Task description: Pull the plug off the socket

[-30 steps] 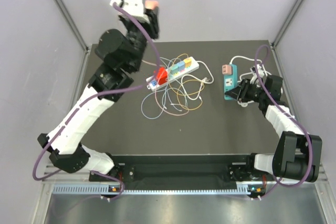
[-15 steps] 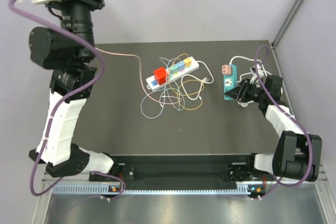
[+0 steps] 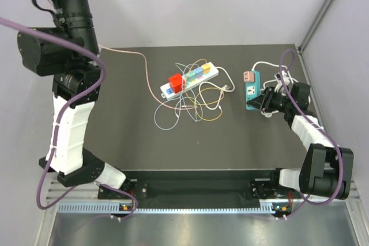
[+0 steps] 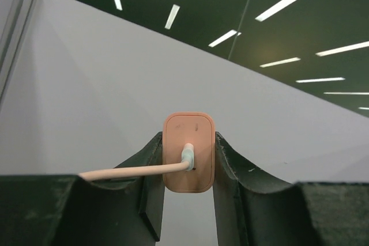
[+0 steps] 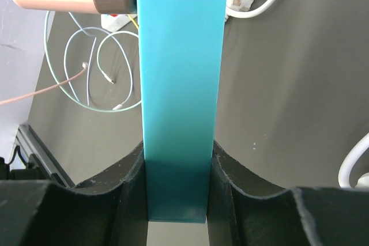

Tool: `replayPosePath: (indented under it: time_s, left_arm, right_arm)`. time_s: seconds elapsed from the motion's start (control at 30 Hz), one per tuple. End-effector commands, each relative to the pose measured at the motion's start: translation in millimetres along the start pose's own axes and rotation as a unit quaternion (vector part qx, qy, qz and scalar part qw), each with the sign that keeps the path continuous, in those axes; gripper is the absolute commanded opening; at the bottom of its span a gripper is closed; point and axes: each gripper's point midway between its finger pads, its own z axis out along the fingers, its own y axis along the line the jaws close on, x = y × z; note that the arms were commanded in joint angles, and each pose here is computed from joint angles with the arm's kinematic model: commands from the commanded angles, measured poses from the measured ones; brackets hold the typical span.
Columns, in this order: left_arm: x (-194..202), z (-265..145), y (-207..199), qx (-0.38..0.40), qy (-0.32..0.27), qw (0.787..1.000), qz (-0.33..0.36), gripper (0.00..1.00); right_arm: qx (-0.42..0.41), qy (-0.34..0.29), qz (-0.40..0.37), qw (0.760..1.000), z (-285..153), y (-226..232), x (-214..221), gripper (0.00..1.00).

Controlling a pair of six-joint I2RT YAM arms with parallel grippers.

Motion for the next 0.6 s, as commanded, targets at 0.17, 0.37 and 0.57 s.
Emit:
replayPosePath:
  time_s: [0.17,0.37,0.57]
  left_arm:
    - [-88,-13,-19,0.068,-0.082,0.98,-0.169,0.0]
    - [-117,-24,-33,0.113,-0.096,0.951,-0.27,0.0]
    - [-119,-29,-50,0.154,-0.08,0.93,-0.325,0.0]
  right_arm:
    - [-0.021,-0.03,-0.052,0.998,-3,8,-22,0.0]
    - [-0.023,-0.031,-0.053,0.998,-4,8,-22,0.0]
    - [-0.025,-0.032,-0.055,0.998,-4,10,-23,0.0]
